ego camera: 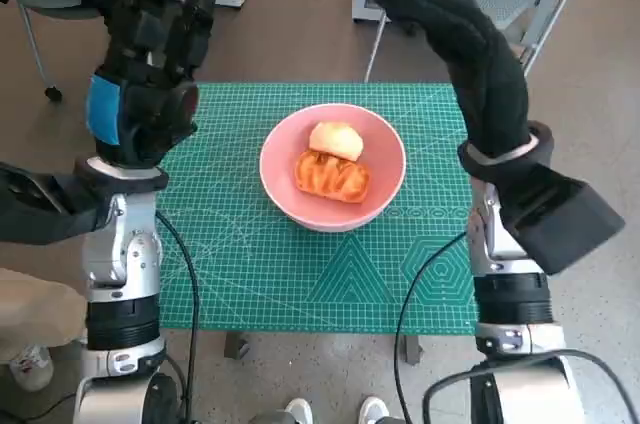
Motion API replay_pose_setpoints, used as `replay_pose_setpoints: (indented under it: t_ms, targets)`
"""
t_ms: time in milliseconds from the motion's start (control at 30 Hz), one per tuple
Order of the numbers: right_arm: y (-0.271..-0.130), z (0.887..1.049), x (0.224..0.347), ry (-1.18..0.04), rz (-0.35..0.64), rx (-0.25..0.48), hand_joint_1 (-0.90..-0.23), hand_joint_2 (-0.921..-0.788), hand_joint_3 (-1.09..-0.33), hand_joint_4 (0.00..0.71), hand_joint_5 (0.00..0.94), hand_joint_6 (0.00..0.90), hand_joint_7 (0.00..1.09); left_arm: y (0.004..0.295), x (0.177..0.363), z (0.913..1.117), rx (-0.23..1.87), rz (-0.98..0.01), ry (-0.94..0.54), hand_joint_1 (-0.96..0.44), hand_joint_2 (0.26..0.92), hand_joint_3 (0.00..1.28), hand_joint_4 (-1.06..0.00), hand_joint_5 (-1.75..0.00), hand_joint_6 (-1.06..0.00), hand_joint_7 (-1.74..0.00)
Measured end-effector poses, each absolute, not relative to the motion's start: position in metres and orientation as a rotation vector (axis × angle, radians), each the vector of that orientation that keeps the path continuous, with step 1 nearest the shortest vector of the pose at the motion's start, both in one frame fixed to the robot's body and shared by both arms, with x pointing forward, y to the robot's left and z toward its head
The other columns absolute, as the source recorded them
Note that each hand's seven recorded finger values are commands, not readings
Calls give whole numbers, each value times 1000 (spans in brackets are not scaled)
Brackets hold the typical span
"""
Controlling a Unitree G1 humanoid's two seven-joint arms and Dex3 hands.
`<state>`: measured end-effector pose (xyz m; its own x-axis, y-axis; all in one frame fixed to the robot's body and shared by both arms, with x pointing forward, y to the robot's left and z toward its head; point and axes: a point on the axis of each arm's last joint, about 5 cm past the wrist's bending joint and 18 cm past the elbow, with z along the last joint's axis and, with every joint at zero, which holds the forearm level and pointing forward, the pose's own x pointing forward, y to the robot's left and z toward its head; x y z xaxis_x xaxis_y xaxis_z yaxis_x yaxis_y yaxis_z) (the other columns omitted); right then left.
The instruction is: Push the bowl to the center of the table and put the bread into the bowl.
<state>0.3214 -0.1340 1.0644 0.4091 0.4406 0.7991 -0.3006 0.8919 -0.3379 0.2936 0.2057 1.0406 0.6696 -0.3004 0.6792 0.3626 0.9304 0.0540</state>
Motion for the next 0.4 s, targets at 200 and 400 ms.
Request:
replay_pose_setpoints:
  t_ms: [200, 400]
  targets:
    - [-133, 1066, 322, -1055, 475, -152, -725, -921, -792, 162, 4, 6, 496, 205, 292, 1042, -16, -354, -773, -710, 921, 378, 1, 1, -52, -43]
    - [-133, 1066, 322, -1054, 474, -155, -719, -921, -793, 163, 4, 5, 499, 205, 292, 1043, 29, -345, -797, -713, 921, 399, 1, 1, -65, -54]
